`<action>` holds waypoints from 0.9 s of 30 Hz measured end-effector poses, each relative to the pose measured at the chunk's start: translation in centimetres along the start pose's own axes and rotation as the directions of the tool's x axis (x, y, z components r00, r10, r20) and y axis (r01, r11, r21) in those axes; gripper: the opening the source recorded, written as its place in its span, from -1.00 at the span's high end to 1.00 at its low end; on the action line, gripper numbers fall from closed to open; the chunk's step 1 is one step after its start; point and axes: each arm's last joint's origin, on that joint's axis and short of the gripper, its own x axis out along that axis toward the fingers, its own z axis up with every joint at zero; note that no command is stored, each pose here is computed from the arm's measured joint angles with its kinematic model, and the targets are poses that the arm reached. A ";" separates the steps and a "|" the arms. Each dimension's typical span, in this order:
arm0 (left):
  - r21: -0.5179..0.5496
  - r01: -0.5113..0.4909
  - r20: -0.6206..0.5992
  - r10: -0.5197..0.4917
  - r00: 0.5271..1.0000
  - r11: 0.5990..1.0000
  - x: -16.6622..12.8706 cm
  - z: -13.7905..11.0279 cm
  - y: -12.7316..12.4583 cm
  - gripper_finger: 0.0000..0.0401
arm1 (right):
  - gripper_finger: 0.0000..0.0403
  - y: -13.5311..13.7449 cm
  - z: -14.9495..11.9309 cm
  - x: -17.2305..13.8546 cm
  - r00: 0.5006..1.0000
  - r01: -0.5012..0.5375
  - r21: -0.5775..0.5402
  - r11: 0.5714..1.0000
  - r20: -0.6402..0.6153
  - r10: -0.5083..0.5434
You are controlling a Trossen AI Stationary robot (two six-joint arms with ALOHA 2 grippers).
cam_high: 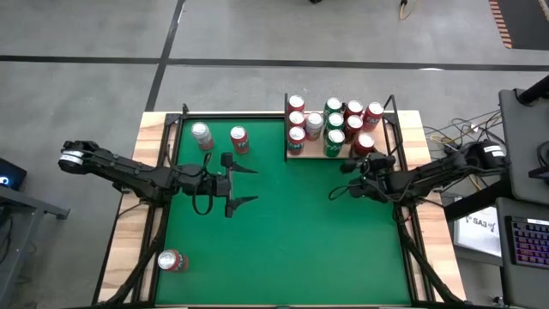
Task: Place canned beverage on shelf
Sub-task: Put the red/black soda can on the shelf aligned with the other red/black soda cans
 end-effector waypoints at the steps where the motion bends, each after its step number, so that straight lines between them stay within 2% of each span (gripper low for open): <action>1: 0.000 0.000 0.000 0.000 1.000 1.000 0.0 0.0 0.0 -0.66 | -0.44 0.0 0.0 0.1 1.000 0.006 0.006 1.000 0.000 -0.006; 14: 0.000 -0.001 0.000 0.001 1.000 1.000 0.0 0.0 0.0 -0.66 | -0.51 -0.1 -1.2 0.7 0.999 0.046 -0.016 0.999 -0.003 -0.046; 22: 0.001 -0.035 -0.016 0.035 0.999 0.999 0.0 -0.1 0.1 -0.66 | -0.75 -0.1 -1.4 0.9 0.998 0.055 -0.015 0.998 -0.010 -0.056; 27: 0.006 -0.040 -0.021 0.040 0.999 0.999 0.0 -0.1 0.1 -0.66 | -0.78 -0.2 -1.4 1.4 0.997 0.071 -0.011 0.997 -0.035 -0.071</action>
